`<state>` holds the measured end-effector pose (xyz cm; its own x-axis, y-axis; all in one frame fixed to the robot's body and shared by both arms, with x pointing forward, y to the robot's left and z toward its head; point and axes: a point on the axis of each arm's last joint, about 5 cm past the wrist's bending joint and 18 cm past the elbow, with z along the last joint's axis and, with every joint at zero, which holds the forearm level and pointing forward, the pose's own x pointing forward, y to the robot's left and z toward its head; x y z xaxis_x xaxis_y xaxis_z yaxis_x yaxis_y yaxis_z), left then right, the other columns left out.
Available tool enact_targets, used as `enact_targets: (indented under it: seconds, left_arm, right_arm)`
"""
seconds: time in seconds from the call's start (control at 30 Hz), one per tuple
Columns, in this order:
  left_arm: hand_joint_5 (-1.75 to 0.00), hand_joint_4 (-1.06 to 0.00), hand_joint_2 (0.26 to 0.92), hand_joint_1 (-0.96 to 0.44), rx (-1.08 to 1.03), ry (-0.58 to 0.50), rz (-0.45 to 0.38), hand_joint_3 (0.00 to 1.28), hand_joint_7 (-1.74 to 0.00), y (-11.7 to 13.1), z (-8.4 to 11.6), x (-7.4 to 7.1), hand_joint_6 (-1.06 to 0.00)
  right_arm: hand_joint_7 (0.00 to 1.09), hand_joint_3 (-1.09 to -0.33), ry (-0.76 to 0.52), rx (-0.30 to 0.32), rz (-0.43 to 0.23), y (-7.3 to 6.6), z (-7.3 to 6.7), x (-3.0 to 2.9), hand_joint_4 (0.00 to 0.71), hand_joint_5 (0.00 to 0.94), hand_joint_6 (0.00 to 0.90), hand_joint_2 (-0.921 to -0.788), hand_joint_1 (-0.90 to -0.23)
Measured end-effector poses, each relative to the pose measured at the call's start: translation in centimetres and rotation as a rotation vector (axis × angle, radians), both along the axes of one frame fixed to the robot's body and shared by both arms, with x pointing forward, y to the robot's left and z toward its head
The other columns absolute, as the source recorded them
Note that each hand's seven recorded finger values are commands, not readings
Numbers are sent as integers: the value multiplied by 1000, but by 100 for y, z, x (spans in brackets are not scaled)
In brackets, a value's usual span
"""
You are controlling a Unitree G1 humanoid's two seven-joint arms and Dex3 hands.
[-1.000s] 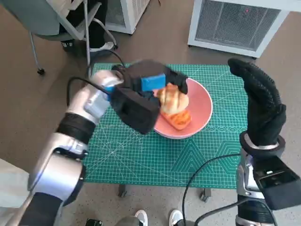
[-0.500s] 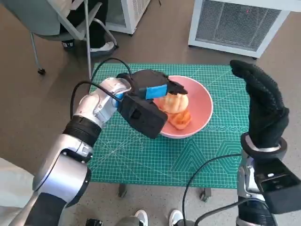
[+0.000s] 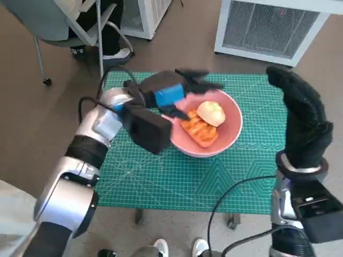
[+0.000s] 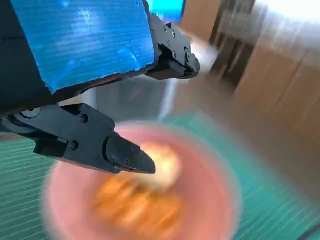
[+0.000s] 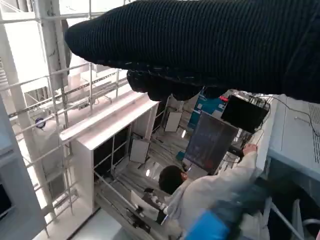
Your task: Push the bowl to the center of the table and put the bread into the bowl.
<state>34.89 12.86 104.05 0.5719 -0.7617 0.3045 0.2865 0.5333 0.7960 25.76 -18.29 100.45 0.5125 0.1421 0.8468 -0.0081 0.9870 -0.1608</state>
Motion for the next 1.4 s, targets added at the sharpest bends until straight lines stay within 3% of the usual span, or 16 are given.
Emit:
enact_targets:
  seconds: [0.33, 0.43, 0.57, 0.93, 1.4]
  left_arm:
    - [-51, -320, 921, -400, -511, -10, 19, 405, -77, 45, -182, -147, -441]
    - [-52, -328, 921, -395, -635, 19, 6, 449, -501, 24, -232, -208, -207]
    - [-55, -327, 921, -389, -773, 66, -15, 467, -717, -23, -302, -312, -88]
    - [-52, -298, 921, -430, -851, 131, -38, 473, -839, -67, -357, -508, -4]
    - [-60, -287, 921, -455, -866, 144, -91, 458, -879, -71, -317, -583, 1]
  right_arm:
    - [692, -516, -32, 11, -36, 53, 156, 23, 438, 0, 127, -921, -386]
    - [691, -516, -41, 17, -38, 69, 195, 25, 434, 0, 130, -921, -386]
    - [692, -516, -53, 24, -36, 87, 245, 37, 431, 0, 132, -921, -383]
    - [695, -518, -76, 7, -23, 152, 347, 75, 438, 4, 130, -921, -394]
    - [697, -523, -83, -32, -33, 204, 397, 104, 430, 2, 119, -921, -401]
